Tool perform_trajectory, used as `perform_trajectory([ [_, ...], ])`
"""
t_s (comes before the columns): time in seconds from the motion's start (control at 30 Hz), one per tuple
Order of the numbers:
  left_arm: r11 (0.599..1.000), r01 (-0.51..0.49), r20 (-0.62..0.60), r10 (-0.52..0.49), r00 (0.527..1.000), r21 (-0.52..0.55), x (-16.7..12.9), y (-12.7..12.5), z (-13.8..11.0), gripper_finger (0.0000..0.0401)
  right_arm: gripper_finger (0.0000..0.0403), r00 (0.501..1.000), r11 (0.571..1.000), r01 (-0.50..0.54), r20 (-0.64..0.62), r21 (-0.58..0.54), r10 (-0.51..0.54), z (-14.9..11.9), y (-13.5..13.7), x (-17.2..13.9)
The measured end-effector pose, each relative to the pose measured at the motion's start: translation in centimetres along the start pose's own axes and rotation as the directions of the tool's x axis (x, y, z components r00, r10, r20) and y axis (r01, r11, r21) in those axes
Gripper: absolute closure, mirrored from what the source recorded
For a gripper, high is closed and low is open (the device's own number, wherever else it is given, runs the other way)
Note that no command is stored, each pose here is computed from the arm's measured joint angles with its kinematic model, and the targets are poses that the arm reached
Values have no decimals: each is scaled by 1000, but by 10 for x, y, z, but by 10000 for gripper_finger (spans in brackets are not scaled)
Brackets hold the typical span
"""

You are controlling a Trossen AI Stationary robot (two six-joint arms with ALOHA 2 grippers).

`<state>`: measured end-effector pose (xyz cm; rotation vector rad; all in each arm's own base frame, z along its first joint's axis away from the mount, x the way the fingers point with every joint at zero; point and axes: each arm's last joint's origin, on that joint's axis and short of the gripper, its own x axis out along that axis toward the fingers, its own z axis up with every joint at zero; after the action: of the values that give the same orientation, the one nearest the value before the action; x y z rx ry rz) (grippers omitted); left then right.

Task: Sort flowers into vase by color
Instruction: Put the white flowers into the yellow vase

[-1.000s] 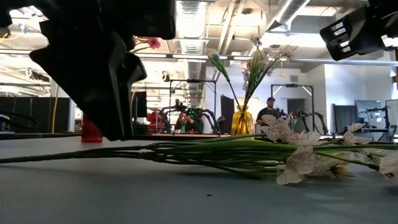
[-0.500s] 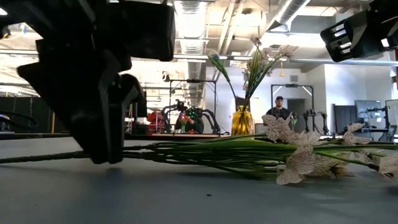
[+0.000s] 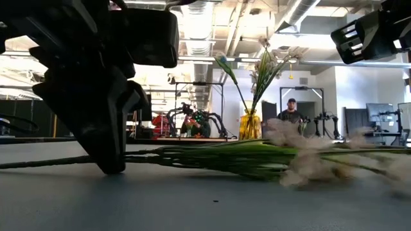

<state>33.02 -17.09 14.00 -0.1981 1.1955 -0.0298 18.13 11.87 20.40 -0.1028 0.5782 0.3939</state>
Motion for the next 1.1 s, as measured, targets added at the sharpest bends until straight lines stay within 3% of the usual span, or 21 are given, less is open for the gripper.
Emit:
perform_trajectory([
  [0.1,1000,-14,26,13,1000,13,-2,-1,3,390,233,1000,1000,0,0,2,0,0,0,0],
  [0.27,994,-78,169,65,983,70,-15,-2,24,391,233,999,1000,0,-32,8,0,-3,1,0],
  [0.43,958,-275,333,233,913,83,-43,17,47,398,233,996,1000,23,-88,1,-23,-9,-2,-1],
  [0.6,893,-449,523,378,764,10,-80,48,76,399,233,992,997,77,-105,21,-75,-10,-11,0],
  [0.77,905,-426,692,296,659,18,-103,78,111,397,233,983,992,122,-144,39,-115,-13,-22,0],
  [0.9,879,-475,805,309,506,-39,-120,103,132,395,233,979,988,148,-151,48,-139,-13,-28,0],
  [1.1,861,-464,880,372,293,-210,-145,150,152,394,233,975,984,173,-152,52,-163,-13,-34,1],
])
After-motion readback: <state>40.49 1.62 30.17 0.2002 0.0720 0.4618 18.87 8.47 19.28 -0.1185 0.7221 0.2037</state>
